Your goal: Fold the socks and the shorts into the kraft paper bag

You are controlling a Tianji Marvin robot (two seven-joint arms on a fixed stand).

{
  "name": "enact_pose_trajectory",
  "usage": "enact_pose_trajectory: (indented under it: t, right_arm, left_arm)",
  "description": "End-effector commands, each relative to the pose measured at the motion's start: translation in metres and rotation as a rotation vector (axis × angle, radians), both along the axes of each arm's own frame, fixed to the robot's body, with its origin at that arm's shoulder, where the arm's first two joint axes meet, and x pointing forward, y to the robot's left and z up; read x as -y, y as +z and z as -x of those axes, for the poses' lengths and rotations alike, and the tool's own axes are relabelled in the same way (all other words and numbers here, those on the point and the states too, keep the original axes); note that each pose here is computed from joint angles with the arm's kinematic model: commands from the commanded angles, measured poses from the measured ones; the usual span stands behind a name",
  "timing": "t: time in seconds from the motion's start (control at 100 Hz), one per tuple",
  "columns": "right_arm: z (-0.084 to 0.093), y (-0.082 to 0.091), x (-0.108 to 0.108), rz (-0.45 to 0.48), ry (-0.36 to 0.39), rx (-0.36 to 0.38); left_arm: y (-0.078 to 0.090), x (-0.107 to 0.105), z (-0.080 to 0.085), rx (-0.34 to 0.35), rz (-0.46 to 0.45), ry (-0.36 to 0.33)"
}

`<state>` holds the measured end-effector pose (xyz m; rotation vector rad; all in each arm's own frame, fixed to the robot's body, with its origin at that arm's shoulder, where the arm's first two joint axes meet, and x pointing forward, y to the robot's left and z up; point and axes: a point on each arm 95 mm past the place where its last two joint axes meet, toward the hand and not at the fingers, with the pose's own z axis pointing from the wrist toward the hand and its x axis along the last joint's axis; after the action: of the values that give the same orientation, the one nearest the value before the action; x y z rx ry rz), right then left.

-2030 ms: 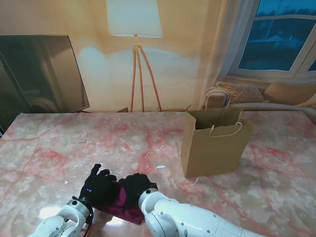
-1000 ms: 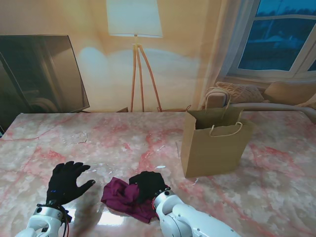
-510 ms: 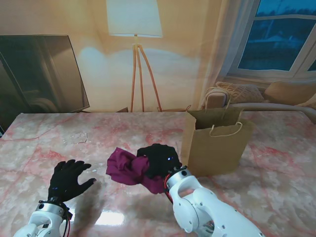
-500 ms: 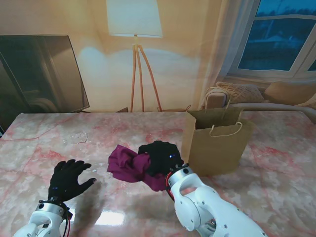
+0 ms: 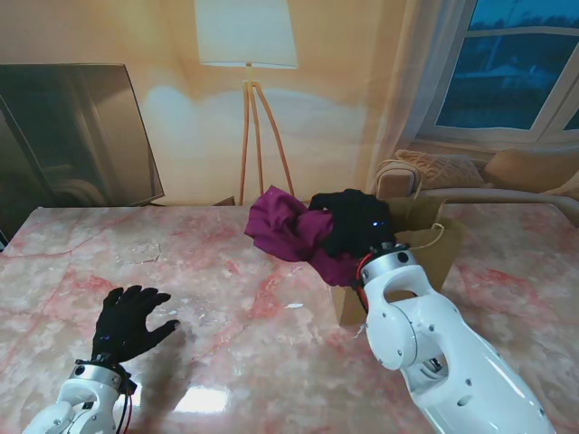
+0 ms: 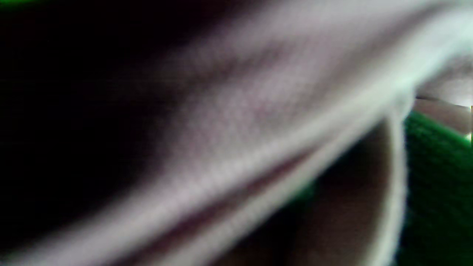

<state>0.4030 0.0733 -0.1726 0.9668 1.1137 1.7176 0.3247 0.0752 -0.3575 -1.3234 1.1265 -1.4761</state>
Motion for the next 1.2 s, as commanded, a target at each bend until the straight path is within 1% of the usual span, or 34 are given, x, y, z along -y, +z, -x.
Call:
enact_pose_trajectory:
  t: [0.0, 0.35, 0.51, 0.61, 0.7, 0.8, 0.89, 1.06, 1.19]
  right_arm:
    - [-0.001, 0.019, 0.006, -0.017, -0.019, 0.045]
    - [-0.005, 0.065, 0.038, -0.074, -0.090, 0.135]
    - [-0.006, 0.083, 0.055, -0.077, -0.122, 0.156]
    - [-0.008, 0.090, 0.064, -0.083, -0.144, 0.154]
    - [-0.012, 0.093, 0.071, -0.084, -0.154, 0.144]
    - [-0.020, 0.092, 0.079, -0.061, -0.167, 0.129]
    - [-0.028, 0.089, 0.086, -0.054, -0.183, 0.092]
    - [-0.041, 0.083, 0.101, -0.036, -0.205, -0.004]
    - [-0.048, 0.081, 0.108, -0.028, -0.217, -0.050]
  left_arm:
    - [0.002, 0.001, -0.002, 0.004, 0.003, -0.002]
    - [0.001, 0.002, -0.003, -0.001, 0.008, 0.006]
    - [0.002, 0.002, -0.004, 0.003, 0.008, 0.006]
    - [0.001, 0.002, -0.003, 0.001, 0.010, 0.008]
    - [0.000, 0.003, -0.003, -0.001, 0.011, 0.008]
    - [-0.001, 0.004, -0.004, -0.001, 0.014, 0.006]
    - [-0.001, 0.005, -0.004, -0.003, 0.014, 0.002]
    - [-0.002, 0.005, -0.005, -0.003, 0.014, 0.003]
    - [-0.003, 0.006, -0.005, -0.007, 0.017, 0.003]
